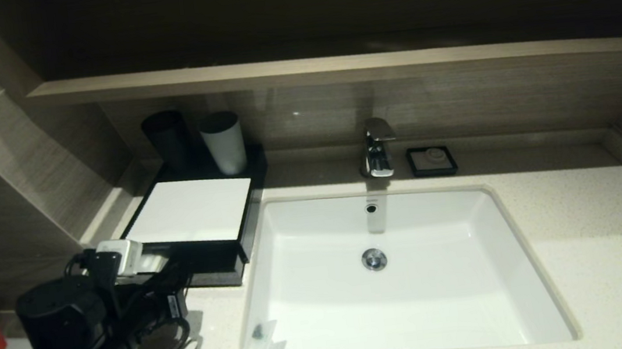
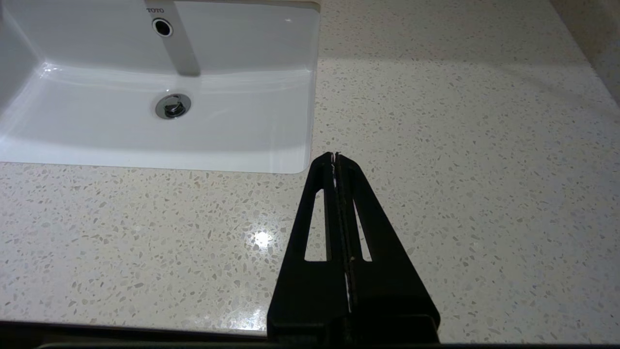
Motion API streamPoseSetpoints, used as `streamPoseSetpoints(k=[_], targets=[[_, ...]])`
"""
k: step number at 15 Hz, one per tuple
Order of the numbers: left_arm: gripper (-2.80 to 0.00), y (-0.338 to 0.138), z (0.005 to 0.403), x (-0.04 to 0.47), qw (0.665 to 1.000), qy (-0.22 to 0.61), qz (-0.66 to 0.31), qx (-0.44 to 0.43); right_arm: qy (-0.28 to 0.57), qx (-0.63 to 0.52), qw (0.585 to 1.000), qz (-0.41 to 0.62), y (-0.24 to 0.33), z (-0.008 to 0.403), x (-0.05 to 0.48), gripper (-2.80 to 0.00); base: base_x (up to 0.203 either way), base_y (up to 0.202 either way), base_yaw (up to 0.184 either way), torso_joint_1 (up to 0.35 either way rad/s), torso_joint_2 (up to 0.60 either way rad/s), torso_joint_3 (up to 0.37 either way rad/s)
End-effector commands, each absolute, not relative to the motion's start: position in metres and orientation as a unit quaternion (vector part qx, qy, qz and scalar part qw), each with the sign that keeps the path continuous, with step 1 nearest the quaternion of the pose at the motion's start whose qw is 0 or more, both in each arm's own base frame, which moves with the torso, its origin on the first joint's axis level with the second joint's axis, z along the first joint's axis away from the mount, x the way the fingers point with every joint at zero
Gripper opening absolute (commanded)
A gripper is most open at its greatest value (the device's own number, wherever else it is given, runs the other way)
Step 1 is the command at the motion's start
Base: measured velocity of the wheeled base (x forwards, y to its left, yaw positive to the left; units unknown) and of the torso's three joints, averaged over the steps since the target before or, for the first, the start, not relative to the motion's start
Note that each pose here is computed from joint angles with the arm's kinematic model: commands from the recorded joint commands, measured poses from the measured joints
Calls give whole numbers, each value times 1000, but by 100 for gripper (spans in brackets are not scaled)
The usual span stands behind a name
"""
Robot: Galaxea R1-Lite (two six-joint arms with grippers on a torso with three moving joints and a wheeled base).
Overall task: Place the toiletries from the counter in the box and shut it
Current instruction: Open the drawer
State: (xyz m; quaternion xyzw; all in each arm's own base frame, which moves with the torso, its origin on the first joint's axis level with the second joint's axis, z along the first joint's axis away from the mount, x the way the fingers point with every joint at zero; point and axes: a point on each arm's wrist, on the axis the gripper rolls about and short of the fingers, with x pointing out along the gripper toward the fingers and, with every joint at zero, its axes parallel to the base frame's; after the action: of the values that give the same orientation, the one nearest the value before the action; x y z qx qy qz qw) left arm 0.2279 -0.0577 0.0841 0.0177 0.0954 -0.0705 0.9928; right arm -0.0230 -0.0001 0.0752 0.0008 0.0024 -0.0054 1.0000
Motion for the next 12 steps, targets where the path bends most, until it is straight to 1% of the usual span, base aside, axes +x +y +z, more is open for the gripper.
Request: streamPoseSetpoints(k=[1,12], targets=[[-280,-59,83,231,993,94,-70,18,2,1,1000,-5,0,75,-23,-280,0,0,0,0,0,0],[-280,-62,80,245,994,88,-69,17,2,1,1000,-5,0,75,-23,-280,0,0,0,0,0,0]])
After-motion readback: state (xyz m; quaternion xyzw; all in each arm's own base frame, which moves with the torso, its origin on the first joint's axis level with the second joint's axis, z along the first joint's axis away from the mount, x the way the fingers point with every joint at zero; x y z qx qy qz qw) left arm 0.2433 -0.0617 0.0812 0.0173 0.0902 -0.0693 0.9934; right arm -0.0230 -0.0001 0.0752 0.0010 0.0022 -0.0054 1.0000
